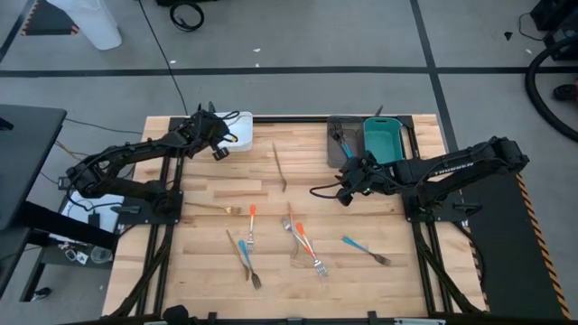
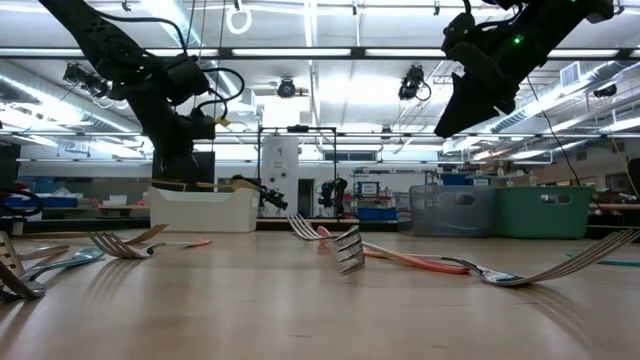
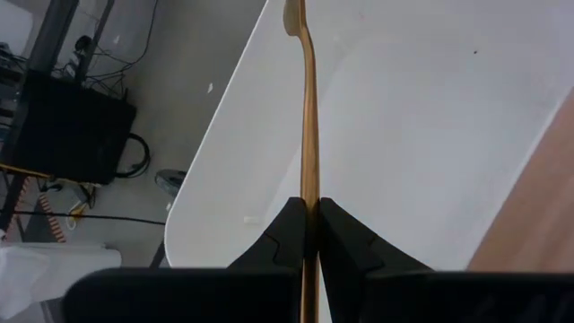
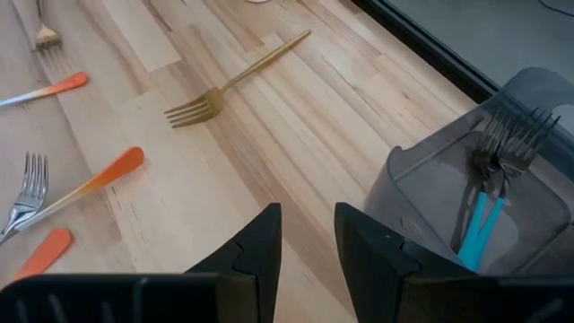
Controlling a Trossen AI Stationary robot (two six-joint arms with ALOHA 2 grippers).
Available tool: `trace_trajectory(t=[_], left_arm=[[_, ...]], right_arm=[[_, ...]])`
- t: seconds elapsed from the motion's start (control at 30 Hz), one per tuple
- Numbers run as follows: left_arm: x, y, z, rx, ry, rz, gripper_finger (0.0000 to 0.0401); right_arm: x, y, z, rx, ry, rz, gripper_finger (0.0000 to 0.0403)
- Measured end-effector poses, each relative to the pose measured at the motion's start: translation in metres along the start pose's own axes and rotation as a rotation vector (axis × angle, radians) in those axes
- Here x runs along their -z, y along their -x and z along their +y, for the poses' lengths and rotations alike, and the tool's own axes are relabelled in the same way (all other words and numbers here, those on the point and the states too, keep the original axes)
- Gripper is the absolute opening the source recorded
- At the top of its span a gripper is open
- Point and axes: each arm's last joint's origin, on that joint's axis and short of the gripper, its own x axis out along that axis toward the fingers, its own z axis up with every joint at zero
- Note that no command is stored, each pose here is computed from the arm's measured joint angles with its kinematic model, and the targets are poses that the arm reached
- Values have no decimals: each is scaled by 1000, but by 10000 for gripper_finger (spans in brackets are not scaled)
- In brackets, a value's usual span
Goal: Sort silverware by color (type)
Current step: Put the middle right gold fork into the white bin, then put the middle left gold fork into the white bin
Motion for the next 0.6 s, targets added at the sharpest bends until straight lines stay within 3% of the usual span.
trace_trajectory(t=[0.17, 0.43, 0.6], left_arm=[[0, 0, 0, 6, 7, -2, 32], [0, 0, 0, 7, 30, -3, 134], [-2, 1, -1, -7, 49, -8, 164]], right_arm=[[0, 0, 0, 0, 1, 0, 116], [0, 0, 0, 0, 2, 0, 116], [0, 0, 0, 0, 1, 0, 116]])
